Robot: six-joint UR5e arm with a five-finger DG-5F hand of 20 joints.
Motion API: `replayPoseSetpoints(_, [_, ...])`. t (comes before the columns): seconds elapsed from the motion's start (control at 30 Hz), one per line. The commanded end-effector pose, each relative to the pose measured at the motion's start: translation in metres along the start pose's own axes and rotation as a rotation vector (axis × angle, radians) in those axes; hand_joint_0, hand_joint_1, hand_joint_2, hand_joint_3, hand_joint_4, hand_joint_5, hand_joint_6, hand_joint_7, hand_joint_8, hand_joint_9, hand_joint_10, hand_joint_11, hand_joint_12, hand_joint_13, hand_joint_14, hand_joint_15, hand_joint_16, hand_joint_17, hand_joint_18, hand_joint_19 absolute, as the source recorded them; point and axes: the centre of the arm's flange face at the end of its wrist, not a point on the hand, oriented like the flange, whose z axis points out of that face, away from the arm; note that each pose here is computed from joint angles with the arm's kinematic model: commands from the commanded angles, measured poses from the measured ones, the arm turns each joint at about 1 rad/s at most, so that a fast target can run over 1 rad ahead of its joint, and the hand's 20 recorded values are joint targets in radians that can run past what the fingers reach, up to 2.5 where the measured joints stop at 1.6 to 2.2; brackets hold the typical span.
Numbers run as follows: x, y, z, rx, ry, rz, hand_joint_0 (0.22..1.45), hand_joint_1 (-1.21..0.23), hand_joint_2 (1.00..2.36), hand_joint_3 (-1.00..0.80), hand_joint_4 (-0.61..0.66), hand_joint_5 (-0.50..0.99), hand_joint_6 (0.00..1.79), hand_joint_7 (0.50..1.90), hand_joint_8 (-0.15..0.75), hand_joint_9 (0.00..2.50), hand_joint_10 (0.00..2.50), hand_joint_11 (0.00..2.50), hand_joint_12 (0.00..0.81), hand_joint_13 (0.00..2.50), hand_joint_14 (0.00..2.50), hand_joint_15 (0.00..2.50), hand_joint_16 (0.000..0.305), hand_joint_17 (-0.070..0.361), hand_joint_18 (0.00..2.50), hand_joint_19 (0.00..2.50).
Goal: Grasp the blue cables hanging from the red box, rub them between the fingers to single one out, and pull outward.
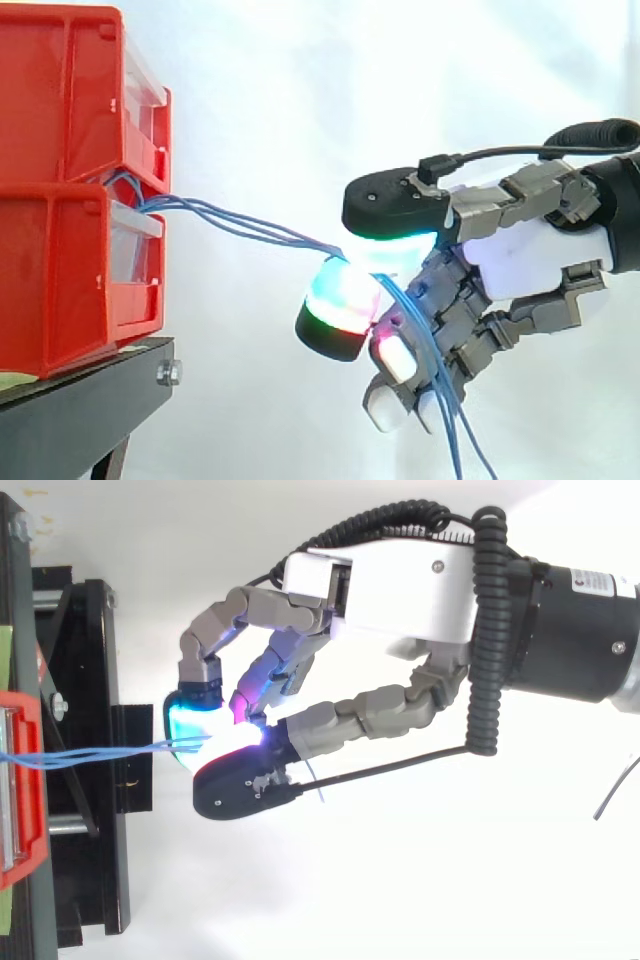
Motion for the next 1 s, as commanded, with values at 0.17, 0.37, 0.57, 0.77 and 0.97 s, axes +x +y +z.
replayPoseSetpoints(0.17, [-0.0027, 0.0025, -0.0023, 0.005, -0.002, -0.001, 0.74, -0.88, 1.02, -0.24, -0.11, -0.18, 0.90, 1.12, 0.286, 0.96, 0.02, 0.64, 0.375, 0.78, 0.02, 0.38, 0.050, 0.113, 0.76, 0.50])
replayPoseSetpoints(0.37, [-0.0035, 0.0043, -0.0033, 0.004, -0.002, -0.001, 0.78, -0.90, 1.02, -0.27, -0.15, -0.18, 0.90, 1.18, 0.283, 0.96, 0.02, 0.64, 0.377, 0.78, 0.01, 0.38, 0.049, 0.111, 0.74, 0.51])
replayPoseSetpoints(0.57, [-0.0033, 0.0036, -0.0034, 0.005, -0.002, -0.001, 0.80, -0.90, 1.01, -0.32, -0.18, -0.18, 0.92, 1.27, 0.280, 0.97, 0.02, 0.64, 0.373, 0.77, 0.02, 0.38, 0.049, 0.110, 0.73, 0.52])
replayPoseSetpoints(0.77, [-0.0022, 0.0039, -0.0035, 0.005, -0.001, -0.001, 0.82, -0.89, 1.00, -0.44, -0.21, -0.18, 0.93, 1.13, 0.274, 0.97, 0.02, 0.63, 0.368, 0.78, 0.02, 0.39, 0.048, 0.108, 0.73, 0.52])
replayPoseSetpoints(0.97, [-0.0031, 0.0033, -0.0029, 0.005, -0.002, -0.001, 0.79, -0.91, 1.00, -0.50, -0.12, -0.19, 0.92, 0.99, 0.266, 0.95, 0.02, 0.63, 0.371, 0.81, 0.02, 0.39, 0.048, 0.109, 0.77, 0.48])
